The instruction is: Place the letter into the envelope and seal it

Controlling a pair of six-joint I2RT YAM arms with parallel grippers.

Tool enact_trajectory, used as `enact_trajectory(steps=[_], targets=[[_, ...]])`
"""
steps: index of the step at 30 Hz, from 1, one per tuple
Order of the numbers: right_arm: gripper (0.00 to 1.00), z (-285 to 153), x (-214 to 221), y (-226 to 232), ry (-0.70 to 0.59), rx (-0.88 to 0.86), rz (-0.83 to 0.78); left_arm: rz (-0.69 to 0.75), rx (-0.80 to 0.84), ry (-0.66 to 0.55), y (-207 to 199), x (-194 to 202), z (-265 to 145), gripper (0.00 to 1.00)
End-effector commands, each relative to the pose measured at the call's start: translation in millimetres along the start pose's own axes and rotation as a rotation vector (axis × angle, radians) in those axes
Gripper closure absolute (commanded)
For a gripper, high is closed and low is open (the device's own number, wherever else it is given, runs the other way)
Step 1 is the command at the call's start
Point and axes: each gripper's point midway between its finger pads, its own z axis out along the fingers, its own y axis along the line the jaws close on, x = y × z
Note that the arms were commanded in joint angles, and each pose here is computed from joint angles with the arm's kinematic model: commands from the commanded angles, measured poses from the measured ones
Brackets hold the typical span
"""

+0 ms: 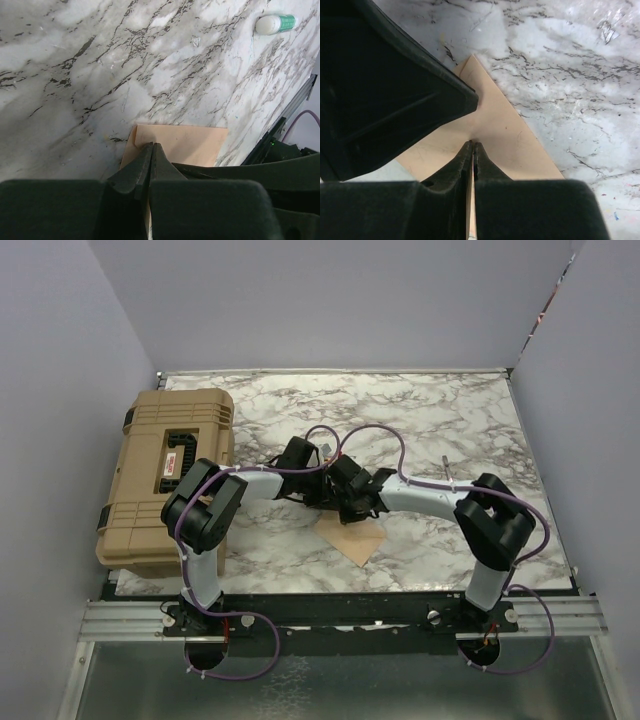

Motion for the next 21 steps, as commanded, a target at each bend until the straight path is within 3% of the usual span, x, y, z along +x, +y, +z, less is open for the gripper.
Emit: enact_trajectory(steps=[1,10,21], targets=[[0.94,3.6,25.3,-0.2,0.070,-0.026,-0.018,-0.029,-0.156,0.067,47.0,27.2,8.5,1.00],[0.95,-6.8,70.7,-20.9,0.173,0.008,0.020,-0.031,-0.161,0.070,49.6,28.0,9.6,1.00],[0.97,-11.9,83.2,-42.6,0.176,0.102,0.083,-0.032,-0.158,0.070,48.7,26.7,10.6,1.00]])
